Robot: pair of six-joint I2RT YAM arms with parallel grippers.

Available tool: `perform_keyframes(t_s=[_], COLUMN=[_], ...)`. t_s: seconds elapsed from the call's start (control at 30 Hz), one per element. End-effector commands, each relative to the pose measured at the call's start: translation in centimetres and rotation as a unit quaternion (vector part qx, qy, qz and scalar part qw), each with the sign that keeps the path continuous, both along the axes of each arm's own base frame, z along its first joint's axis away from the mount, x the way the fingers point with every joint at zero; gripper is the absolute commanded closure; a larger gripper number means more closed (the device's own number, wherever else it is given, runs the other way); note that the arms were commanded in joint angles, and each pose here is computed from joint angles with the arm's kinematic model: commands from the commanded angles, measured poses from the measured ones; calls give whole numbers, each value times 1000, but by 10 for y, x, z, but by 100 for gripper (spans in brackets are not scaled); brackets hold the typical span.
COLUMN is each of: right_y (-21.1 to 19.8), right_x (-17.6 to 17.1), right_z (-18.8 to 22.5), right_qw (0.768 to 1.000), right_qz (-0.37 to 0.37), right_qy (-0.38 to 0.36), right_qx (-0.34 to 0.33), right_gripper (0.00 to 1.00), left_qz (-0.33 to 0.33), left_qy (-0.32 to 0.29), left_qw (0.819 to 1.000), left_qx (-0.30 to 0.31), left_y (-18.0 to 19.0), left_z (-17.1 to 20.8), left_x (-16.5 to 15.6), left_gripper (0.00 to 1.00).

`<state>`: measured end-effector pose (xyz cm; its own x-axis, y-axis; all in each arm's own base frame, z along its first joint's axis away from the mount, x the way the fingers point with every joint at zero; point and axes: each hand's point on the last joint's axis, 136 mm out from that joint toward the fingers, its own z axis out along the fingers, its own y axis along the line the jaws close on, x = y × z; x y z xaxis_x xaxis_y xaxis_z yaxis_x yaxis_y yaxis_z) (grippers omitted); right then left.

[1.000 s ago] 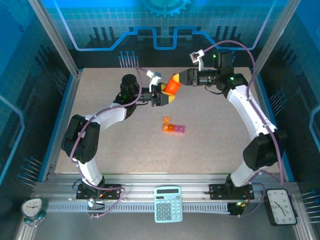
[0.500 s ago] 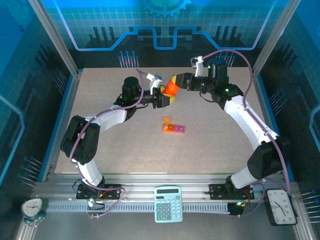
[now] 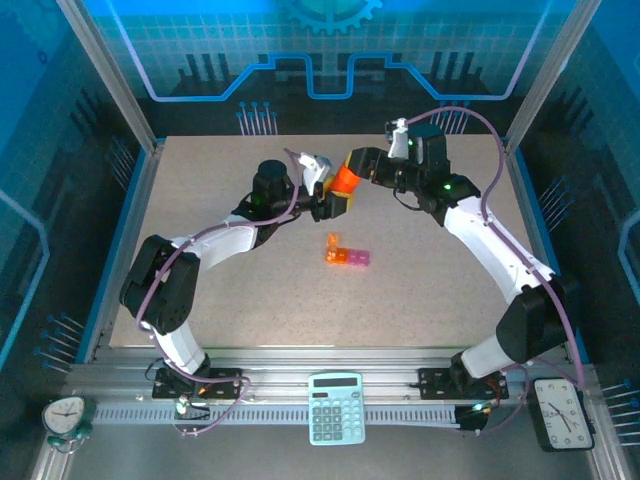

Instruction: Sort the pills into containers

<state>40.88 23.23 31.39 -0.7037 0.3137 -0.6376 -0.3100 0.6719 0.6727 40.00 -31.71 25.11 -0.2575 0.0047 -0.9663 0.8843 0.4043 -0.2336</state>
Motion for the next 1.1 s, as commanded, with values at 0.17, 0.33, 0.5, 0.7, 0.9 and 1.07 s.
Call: perform_keyframes(t_s=[0.17,0.33,0.5,0.7,0.9,1.07], right_y=[-14,-22,-29,-17,-1,3], right_x=[-15,-26,-24,-24,-26,-25], right_z=[39,58,56,56,50,48], right_qw=[998,991,984,973,969,968], right_qz=[53,99,136,195,219,222], right_qy=[-25,-83,-105,-106,-96,-90], right_qx=[28,36,42,69,68,70], right_gripper=[19,13,13,14,15,20], left_qz=[-29,-63,-104,-131,-142,-147], left_qy=[-63,-48,-26,-8,1,2], left_qw=[996,995,991,988,987,986], left_qx=[-56,-64,-74,-79,-82,-83], left_y=[2,2,2,2,1,1], left_z=[58,59,63,64,65,65], left_x=[-6,-14,-25,-32,-34,-36], left_gripper=[96,96,95,95,95,95])
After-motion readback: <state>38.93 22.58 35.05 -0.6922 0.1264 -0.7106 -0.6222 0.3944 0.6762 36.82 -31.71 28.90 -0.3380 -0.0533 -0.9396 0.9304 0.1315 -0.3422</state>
